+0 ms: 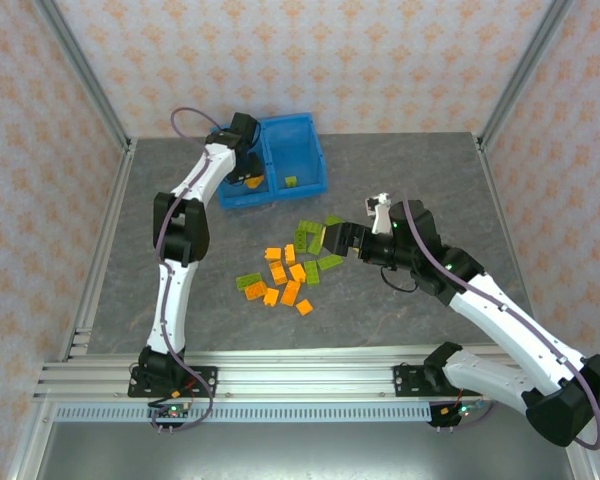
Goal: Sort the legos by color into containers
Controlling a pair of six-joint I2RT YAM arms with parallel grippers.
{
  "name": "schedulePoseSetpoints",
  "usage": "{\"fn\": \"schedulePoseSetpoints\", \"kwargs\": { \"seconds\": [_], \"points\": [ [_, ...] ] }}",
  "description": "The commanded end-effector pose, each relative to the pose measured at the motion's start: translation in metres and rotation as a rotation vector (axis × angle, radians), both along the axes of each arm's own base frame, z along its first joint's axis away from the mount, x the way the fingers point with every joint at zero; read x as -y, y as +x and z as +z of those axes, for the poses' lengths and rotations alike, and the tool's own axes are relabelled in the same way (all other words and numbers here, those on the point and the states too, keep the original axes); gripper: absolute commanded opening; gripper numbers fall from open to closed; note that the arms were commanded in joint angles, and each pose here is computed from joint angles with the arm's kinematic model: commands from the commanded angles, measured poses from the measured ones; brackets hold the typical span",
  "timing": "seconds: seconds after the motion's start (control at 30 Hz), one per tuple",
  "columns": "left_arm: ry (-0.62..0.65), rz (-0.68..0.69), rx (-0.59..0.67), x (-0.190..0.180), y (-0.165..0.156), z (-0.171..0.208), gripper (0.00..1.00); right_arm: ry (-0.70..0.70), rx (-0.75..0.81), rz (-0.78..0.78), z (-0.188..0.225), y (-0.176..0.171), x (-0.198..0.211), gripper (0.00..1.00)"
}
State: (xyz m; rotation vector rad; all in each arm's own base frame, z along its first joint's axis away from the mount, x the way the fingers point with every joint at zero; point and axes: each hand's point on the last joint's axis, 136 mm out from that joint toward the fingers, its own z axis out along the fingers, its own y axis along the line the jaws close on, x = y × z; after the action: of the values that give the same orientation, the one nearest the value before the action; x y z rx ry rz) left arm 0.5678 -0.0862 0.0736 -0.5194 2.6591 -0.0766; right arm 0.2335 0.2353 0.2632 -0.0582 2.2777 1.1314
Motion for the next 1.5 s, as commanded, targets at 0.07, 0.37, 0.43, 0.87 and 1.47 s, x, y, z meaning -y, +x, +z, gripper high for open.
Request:
{"fn": "schedulePoseSetpoints", "kwargs": {
  "seconds": [0.07, 0.37, 0.43, 0.87, 1.47],
  "points": [
    [-0.085, 0.010, 0.148, 0.004, -0.019, 0.086, 0.47, 0.019, 0.022, -0.024, 0.010, 0.003, 0.000, 0.99],
    [-0.187, -0.057, 0.329, 0.035, -0.133, 0.151, 0.47, 0.008, 0.024, -0.030, 0.004, 0.020, -0.010, 0.99],
    [-0.146, -0.112, 0.315, 0.049, -0.165, 0.144, 0.47, 0.006, 0.025, -0.026, 0.001, 0.024, -0.013, 0.99],
    [-0.077, -0.473, -0.069, 0.098, -0.243, 0.002, 0.48, -0.017, -0.016, 0.004, -0.014, 0.028, -0.022, 0.99],
    [0.011, -0.467, -0.196, 0.103, -0.216, -0.070, 0.51, -0.035, -0.007, -0.040, -0.017, 0.017, -0.005, 0.99]
  ]
}}
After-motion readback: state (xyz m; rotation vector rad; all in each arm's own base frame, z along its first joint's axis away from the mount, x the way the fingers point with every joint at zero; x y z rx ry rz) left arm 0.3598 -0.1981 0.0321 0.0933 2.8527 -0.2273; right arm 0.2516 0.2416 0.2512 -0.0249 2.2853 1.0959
